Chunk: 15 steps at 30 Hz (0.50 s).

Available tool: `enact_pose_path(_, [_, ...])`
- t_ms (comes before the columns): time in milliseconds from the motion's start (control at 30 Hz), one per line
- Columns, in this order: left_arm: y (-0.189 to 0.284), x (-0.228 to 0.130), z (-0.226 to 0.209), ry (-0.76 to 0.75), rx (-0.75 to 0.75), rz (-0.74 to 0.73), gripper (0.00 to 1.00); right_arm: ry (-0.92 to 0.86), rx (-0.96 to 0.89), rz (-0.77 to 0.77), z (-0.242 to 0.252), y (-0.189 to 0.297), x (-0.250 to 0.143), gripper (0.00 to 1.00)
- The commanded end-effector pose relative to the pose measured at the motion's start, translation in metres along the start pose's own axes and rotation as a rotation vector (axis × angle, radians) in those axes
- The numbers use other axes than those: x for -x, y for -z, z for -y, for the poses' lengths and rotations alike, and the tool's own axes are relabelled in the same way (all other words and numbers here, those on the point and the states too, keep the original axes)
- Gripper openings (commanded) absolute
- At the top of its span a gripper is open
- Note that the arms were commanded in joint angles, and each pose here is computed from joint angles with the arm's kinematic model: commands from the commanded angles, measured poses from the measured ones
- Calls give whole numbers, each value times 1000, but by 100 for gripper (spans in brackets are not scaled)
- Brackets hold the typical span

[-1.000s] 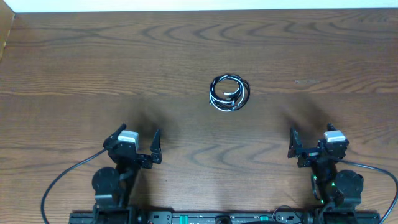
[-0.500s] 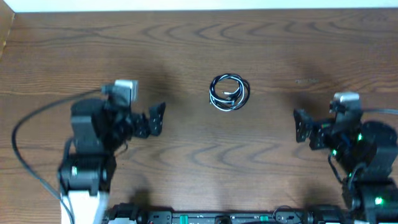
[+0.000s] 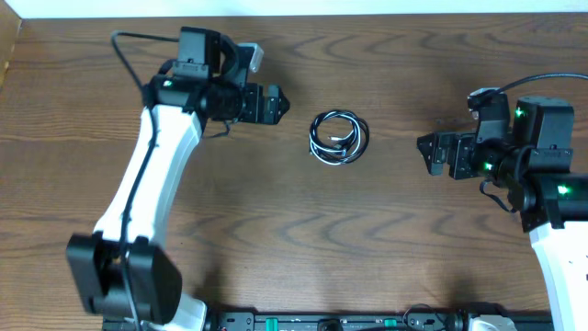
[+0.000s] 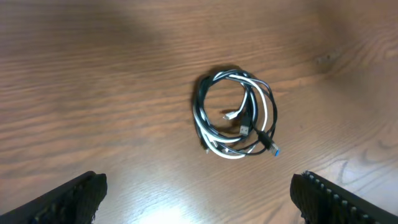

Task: Untangle cables
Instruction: 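Reach the left gripper to the black-and-white cable coil and grasp it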

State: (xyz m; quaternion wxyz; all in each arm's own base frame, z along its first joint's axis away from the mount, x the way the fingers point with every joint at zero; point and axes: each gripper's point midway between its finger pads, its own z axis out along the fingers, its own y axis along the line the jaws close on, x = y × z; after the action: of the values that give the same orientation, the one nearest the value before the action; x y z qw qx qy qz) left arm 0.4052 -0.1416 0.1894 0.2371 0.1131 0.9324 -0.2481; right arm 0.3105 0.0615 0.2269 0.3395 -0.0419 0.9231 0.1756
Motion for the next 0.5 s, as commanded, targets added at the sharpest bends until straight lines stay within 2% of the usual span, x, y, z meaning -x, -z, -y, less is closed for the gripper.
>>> enact_pose_path(0, [-40,1,12,-11,-86,-37,91,4,66,-2,-12,0,5,99])
enact_pose_path(100, [-74,-5,7,12,-12,-66,84,0,65,-11,-11,-2,3,96])
enact_pose_path(267, [-135,-23,-4,48,243,-91,79,0,65,-12,-11,-3,3,86])
enact_pose_path(467, [-177,-31,-2,62,360,-45,63,-3,64,-19,-11,-3,1,79])
